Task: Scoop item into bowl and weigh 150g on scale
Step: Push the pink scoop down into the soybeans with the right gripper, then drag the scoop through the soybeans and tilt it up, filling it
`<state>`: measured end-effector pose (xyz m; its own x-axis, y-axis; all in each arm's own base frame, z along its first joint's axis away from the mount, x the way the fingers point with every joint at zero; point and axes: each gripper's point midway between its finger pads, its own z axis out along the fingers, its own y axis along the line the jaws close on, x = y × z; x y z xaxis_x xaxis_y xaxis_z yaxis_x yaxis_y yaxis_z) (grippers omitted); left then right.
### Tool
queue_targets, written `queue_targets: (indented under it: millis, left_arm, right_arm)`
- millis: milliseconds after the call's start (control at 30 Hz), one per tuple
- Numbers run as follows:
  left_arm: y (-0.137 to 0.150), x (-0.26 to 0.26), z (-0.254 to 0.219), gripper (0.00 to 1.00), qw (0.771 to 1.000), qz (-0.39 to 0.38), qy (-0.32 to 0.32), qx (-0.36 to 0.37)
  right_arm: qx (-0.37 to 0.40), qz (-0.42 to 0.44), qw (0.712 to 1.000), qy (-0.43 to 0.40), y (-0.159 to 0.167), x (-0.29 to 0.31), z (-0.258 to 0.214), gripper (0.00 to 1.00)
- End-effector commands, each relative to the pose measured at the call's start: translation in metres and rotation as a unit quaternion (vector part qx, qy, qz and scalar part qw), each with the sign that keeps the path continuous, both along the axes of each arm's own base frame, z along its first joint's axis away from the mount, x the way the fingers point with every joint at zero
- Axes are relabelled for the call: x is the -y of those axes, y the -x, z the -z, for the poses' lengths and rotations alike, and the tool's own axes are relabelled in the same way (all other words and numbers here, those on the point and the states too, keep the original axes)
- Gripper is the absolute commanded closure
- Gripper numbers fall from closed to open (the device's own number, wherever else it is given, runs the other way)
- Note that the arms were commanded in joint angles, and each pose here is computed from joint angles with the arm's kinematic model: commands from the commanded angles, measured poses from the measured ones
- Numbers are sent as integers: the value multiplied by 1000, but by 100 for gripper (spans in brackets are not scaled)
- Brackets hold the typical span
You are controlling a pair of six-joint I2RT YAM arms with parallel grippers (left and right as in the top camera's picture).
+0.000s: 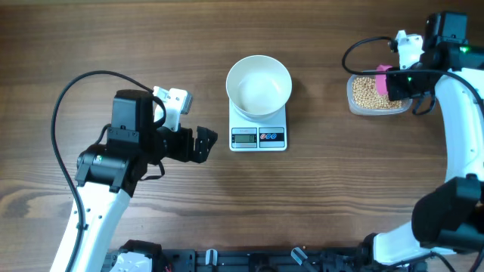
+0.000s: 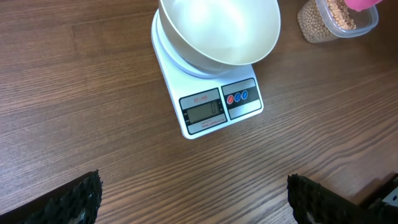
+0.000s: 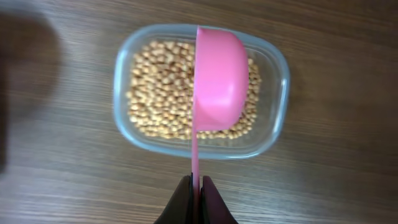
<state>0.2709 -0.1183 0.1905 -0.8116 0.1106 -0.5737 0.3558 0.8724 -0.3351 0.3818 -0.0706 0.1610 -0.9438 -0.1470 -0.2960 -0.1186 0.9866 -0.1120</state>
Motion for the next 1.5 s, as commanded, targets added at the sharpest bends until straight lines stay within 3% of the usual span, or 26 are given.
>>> queue_targets:
  millis: [0,400,900,1367,1467]
  left_arm:
    - [0,0,0,0,1000,1,4,-2]
    - [0,0,0,0,1000,1,4,-2]
    - [0,0,0,0,1000,1,4,-2]
    - [0,0,0,0,1000,1,4,-2]
    - [0,0,0,0,1000,1,4,-2]
  right_arm:
    - [-24,38,998,48,1,23,16,96]
    - [-43,28,998,-25,6,-2,33,96]
    - [-59,36,997,-31,15,-4,60,96]
    - [-12,36,973,-229,19,-3,48,96]
    - [-15,49,971,-234,24,4,52,96]
